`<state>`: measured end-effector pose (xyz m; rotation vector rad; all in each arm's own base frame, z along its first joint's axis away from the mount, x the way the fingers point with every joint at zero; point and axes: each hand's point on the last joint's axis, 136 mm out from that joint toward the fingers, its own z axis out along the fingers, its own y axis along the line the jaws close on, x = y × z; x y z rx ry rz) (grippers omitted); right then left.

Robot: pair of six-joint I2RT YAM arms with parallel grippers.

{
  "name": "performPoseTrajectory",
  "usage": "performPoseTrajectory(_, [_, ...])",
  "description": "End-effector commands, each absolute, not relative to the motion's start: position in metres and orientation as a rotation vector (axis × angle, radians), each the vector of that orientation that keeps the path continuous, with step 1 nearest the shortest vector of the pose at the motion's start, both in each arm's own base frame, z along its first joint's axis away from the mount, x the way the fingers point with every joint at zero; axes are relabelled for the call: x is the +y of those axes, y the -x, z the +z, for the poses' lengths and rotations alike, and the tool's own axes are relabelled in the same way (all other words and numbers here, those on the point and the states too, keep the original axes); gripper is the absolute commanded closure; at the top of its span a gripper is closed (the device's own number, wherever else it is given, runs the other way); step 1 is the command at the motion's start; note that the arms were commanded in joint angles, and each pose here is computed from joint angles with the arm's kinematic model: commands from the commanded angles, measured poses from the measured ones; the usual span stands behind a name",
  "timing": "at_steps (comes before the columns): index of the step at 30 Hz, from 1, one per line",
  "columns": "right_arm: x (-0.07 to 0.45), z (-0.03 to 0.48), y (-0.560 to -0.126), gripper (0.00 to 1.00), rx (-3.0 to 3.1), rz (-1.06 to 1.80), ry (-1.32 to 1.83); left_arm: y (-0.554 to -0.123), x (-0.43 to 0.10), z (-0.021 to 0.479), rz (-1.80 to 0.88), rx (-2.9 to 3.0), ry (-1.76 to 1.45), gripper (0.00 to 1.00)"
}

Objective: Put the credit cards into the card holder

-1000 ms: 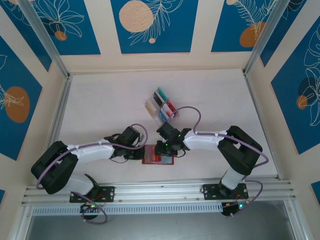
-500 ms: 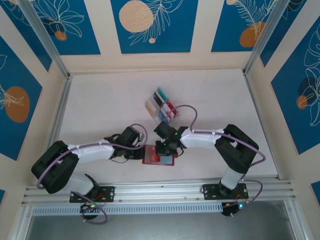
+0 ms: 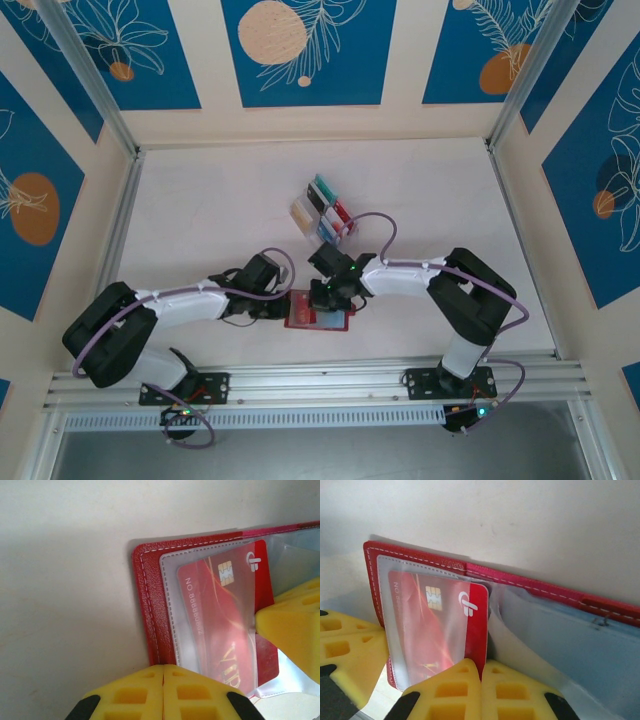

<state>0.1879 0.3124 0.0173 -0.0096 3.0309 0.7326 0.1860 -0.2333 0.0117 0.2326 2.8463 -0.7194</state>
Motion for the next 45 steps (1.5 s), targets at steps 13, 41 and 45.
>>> performPoseTrajectory(13, [0.293, -0.014, -0.164, 0.89, 3.154, 0.581, 0.030, -0.168, -0.216, -0.021, -0.556, 2.929, -0.230, 0.94])
performPoseTrajectory(41, [0.222, 0.033, -0.162, 0.65, 3.069, 0.298, 0.138, -0.166, -0.209, -0.028, -0.519, 2.936, -0.214, 0.94])
performPoseTrajectory(45, [0.229, 0.050, -0.178, 0.65, 2.983, 0.197, 0.207, -0.166, -0.210, -0.030, -0.521, 2.940, -0.214, 0.94])
